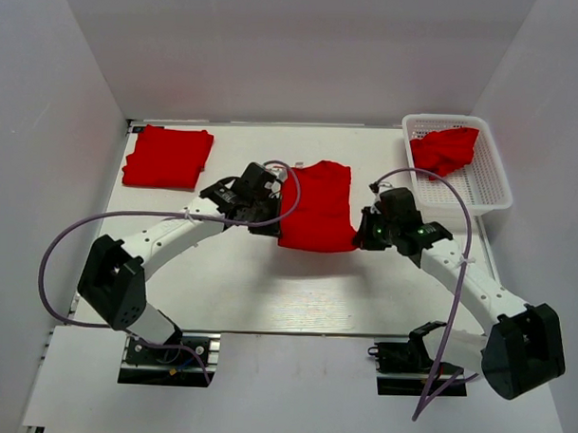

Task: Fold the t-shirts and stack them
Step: Fold the long partially folded tshirt into a neat square

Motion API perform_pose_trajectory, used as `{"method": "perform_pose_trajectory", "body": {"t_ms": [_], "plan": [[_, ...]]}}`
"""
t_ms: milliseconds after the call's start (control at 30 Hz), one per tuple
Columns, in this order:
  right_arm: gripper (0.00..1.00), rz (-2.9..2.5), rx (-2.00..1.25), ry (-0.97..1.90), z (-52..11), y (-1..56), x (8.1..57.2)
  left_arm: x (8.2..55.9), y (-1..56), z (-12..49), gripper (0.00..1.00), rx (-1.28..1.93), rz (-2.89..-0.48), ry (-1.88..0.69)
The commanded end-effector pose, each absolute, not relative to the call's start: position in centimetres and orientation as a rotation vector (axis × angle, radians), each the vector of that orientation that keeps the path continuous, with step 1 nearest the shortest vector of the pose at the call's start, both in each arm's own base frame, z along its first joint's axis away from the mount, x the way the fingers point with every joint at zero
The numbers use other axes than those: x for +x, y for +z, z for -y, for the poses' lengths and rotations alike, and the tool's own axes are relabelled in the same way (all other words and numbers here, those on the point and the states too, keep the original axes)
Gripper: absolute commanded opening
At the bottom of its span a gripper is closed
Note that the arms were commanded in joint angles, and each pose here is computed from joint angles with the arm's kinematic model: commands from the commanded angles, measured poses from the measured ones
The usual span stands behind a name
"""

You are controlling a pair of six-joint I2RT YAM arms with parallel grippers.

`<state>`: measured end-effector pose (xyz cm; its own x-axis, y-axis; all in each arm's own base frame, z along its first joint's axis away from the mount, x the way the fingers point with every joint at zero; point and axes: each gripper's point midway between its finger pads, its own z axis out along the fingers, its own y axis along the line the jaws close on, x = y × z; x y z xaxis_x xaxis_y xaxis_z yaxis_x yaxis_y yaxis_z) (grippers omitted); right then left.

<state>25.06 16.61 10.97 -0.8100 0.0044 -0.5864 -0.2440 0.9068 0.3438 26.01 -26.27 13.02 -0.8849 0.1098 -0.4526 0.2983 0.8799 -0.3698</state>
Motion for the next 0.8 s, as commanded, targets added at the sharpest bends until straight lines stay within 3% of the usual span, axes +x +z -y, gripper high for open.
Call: {"method": "perform_pose_trajectory", "body": {"t_ms": [0,200,767], "plan": [[0.0,-2.411,-0.213,0.547,-17.1,13.7,26.6,28.2,16.3,27.0,0.0,0.286,-2.501,-0.604],[0.0,-2.392,-0.17,0.456,-17.4,15.2,30.5,32.8,16.3,25.6,0.0,0.107,-2.497,-0.408],[0.0,-2.398,-0.138,0.311,-18.0,17.7,38.4,41.2,19.8,25.0,0.0,-0.142,-2.384,-0.331]]}}
